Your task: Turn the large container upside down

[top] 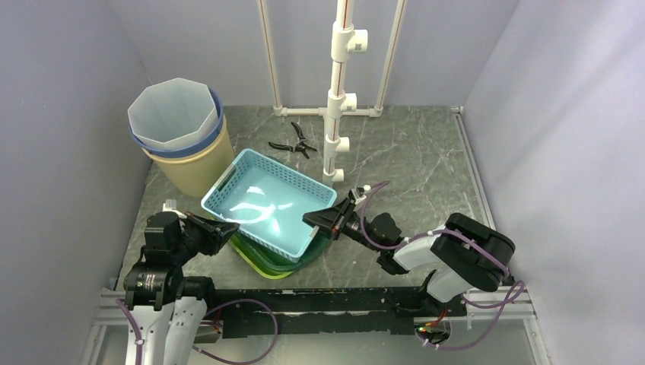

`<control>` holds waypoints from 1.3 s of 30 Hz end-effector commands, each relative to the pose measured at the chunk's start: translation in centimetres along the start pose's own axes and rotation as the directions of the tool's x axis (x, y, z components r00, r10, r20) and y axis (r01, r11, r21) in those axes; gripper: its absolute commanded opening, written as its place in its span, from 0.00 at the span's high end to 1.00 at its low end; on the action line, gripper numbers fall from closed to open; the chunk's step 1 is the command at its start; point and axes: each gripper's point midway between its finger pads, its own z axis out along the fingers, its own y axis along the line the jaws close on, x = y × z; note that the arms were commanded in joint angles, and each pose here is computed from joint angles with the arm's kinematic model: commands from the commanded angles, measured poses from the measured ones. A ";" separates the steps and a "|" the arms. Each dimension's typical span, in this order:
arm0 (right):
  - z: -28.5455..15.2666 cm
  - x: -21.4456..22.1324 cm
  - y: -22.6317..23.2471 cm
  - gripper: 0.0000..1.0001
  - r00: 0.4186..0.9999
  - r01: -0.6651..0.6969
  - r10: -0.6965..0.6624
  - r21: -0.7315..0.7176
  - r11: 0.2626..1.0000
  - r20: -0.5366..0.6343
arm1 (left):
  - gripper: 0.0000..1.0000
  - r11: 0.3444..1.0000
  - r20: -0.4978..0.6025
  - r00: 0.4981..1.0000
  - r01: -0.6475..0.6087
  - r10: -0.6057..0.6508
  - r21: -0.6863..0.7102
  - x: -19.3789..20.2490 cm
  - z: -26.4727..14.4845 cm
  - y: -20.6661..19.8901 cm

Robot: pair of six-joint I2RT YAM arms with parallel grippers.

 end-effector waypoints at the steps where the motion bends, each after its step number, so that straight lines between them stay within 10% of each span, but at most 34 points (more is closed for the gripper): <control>1: -0.9 0.5 2.9 0.83 1.000 0.017 -0.019 -0.116 0.993 -0.016 | 0.97 0.999 0.031 0.999 -0.034 0.033 0.040 -0.4 -0.8 -1.3; 3: -1.0 0.5 2.8 0.98 0.999 0.029 -0.031 -0.104 0.994 -0.012 | 0.97 0.996 0.043 0.997 -0.067 0.065 0.053 -0.7 -0.9 -1.7; 9: -1.0 1.0 3.4 1.00 0.995 0.087 -0.090 -0.091 0.992 -0.030 | 0.91 0.984 0.028 0.985 -0.174 0.173 0.040 -0.8 -1.0 -2.3; 15: -2.0 0.8 2.9 1.00 0.990 0.143 -0.143 -0.019 0.990 -0.015 | 0.25 0.962 0.066 0.960 -0.272 0.273 -0.025 -1.8 -2.1 -2.2; 19: -3.3 1.0 4.1 1.00 0.970 0.243 -0.244 -0.035 0.969 -0.011 | 0.07 0.938 0.092 0.934 -0.341 0.346 -0.062 -2.6 -2.7 -2.3; 39: -11.2 2.9 6.9 1.00 0.688 0.717 -0.678 0.102 0.689 -0.258 | 0.06 0.756 0.167 0.743 -0.598 0.647 -0.267 -7.6 -3.6 -2.4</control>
